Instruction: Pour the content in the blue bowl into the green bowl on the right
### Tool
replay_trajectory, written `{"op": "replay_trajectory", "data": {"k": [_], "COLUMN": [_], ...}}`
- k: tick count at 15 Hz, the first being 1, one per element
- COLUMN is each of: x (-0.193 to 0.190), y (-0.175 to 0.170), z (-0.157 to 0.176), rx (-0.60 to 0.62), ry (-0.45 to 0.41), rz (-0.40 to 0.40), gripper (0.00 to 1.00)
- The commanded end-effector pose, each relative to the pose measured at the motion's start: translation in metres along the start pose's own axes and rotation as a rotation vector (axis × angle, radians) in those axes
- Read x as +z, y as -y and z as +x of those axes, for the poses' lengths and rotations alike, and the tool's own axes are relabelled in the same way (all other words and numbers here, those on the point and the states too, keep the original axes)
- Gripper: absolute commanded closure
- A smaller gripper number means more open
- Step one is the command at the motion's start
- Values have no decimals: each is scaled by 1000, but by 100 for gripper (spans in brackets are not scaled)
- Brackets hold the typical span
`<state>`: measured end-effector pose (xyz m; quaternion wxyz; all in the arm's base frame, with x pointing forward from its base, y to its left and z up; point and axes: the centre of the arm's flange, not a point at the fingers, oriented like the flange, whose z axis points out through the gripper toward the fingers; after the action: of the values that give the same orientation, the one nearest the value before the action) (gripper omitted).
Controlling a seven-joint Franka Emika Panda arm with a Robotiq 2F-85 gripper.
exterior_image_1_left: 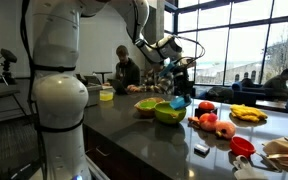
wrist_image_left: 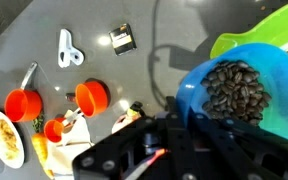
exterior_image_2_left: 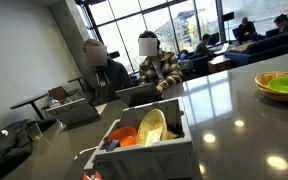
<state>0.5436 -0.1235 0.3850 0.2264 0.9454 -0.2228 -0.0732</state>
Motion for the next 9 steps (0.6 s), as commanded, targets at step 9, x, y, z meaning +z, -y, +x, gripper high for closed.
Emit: {"op": "replay_trajectory", "data": {"k": [9], "x": [-27], "y": [62], "z": [-3], "rx": [142], "ry": [1], "rz": [-98], "gripper": [99]}}
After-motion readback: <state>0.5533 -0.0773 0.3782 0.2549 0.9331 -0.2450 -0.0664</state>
